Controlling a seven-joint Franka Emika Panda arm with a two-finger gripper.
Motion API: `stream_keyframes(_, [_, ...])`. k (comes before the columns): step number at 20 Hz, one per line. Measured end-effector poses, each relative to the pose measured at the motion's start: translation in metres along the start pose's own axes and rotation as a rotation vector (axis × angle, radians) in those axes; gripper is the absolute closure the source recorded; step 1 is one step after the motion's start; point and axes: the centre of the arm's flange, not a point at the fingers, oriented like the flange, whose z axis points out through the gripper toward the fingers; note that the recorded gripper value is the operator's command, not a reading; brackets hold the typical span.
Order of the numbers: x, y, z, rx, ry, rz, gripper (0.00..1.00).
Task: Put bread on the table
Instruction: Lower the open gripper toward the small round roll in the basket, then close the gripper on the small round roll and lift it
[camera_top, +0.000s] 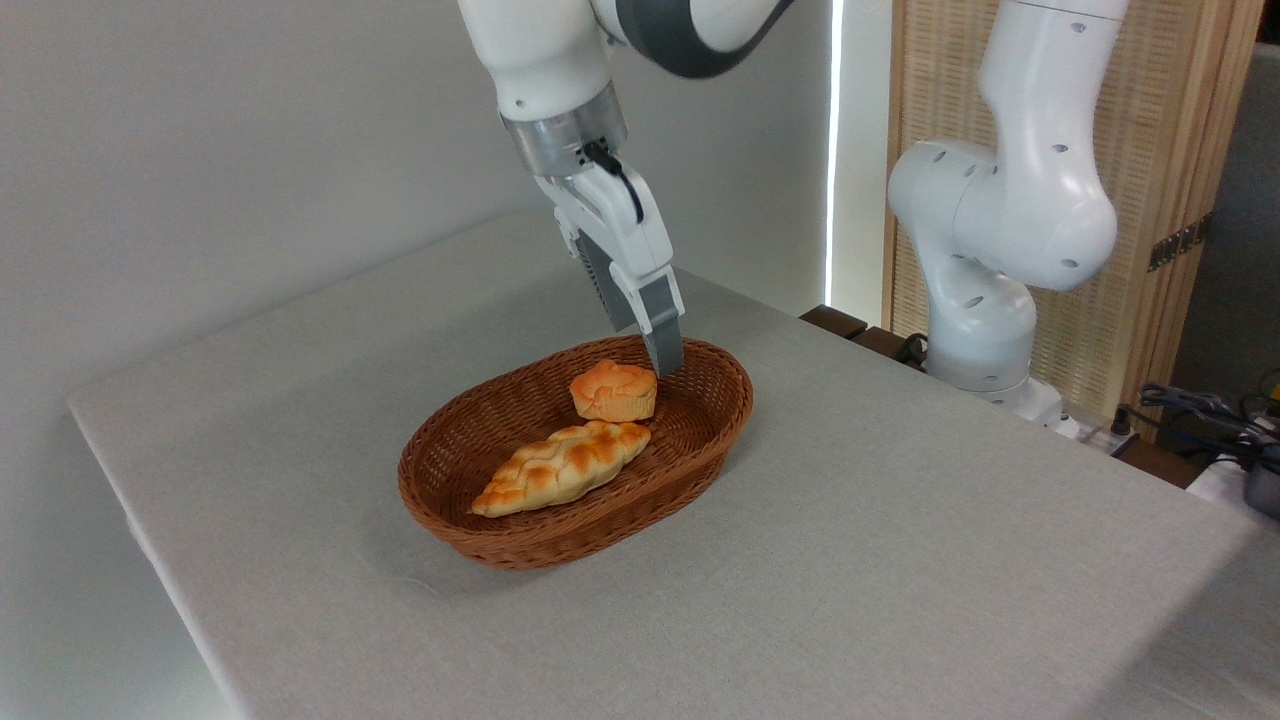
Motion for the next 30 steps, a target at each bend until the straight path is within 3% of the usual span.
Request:
stream_keyframes(3, [0.008,0.003,0.016,-0.015,0.040,0.014,0.00])
stream_keyframes(7, [0.013,0.008,0.034,-0.033,0.030,0.100,0.00])
stream_keyframes(13, [0.028,0.007,0.060,0.008,0.053,0.194,0.00])
stream_keyframes(16, [0.034,0.010,0.070,0.021,0.058,0.206,0.60])
stream_keyframes(17, [0.035,0.010,0.070,0.026,0.061,0.209,0.74])
stream_keyframes(30, [0.036,0.011,0.071,0.033,0.065,0.237,0.77])
